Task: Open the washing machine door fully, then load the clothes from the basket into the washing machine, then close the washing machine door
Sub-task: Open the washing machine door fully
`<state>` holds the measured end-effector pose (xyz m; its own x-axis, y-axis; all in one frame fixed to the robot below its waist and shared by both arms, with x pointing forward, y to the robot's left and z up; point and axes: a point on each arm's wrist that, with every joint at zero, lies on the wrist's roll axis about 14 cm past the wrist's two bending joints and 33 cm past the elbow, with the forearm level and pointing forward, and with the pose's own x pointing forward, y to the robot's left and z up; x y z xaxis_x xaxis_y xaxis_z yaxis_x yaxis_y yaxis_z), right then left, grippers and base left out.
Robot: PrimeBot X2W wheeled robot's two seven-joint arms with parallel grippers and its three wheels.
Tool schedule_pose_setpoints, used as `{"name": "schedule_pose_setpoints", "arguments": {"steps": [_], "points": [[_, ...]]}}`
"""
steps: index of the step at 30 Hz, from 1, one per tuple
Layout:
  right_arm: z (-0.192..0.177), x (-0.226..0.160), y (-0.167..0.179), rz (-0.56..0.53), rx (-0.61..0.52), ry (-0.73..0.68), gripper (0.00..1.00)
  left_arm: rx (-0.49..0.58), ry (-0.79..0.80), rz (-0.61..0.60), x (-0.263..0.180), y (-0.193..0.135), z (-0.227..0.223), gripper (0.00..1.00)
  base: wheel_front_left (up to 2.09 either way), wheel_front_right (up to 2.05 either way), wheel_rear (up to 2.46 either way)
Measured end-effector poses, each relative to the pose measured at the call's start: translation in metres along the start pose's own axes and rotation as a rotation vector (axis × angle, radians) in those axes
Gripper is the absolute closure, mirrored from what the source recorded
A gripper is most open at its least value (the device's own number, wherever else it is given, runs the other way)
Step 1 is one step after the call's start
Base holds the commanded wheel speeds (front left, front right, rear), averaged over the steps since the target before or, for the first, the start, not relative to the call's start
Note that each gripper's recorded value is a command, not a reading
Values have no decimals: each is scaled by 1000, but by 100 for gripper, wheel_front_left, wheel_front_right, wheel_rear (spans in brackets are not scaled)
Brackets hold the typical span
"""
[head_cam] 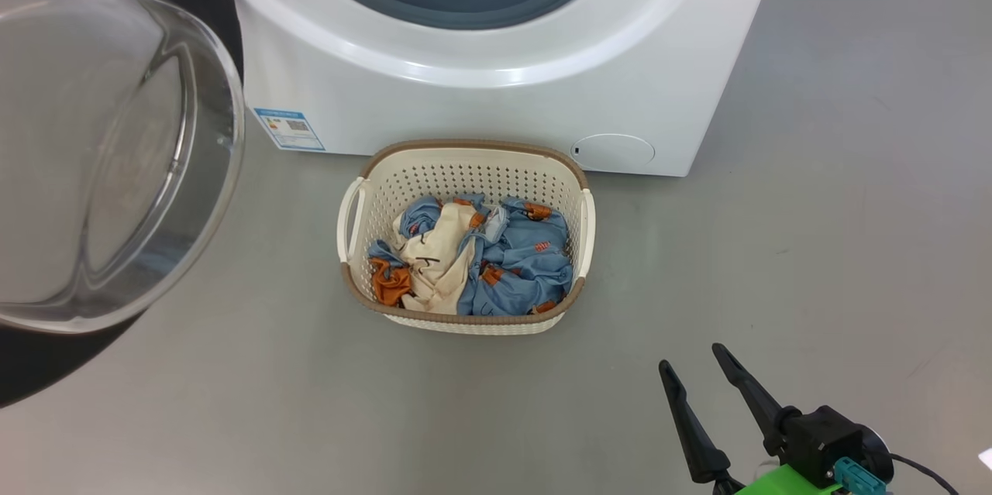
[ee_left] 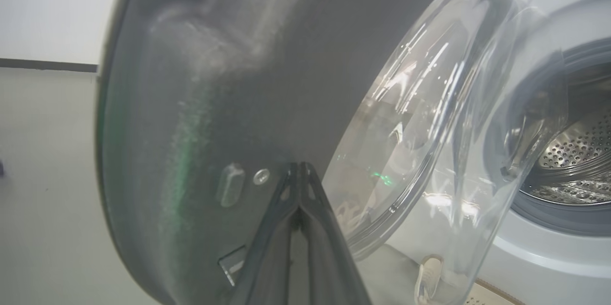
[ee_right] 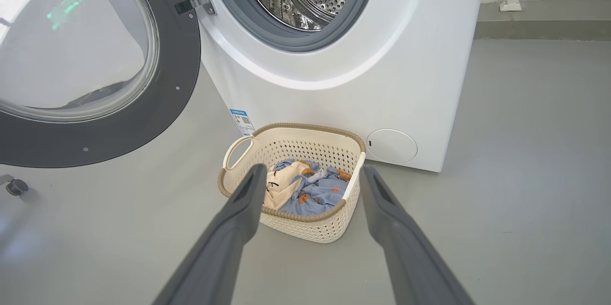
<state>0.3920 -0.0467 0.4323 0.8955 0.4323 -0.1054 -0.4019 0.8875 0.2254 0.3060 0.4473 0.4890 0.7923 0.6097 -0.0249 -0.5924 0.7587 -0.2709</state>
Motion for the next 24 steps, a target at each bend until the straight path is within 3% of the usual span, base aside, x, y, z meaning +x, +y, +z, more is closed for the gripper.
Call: {"name": "schedule_pose_setpoints", "arguments": {"steps": [20,24], "points": [[4,3,-5,-12,1,-14,0,21,-31,-40,16,-16,10,100,0,0,0],[8,3,-3,-8,0,-24,0,-15,-105,-116,4,-48,24,100,0,0,0]]}}
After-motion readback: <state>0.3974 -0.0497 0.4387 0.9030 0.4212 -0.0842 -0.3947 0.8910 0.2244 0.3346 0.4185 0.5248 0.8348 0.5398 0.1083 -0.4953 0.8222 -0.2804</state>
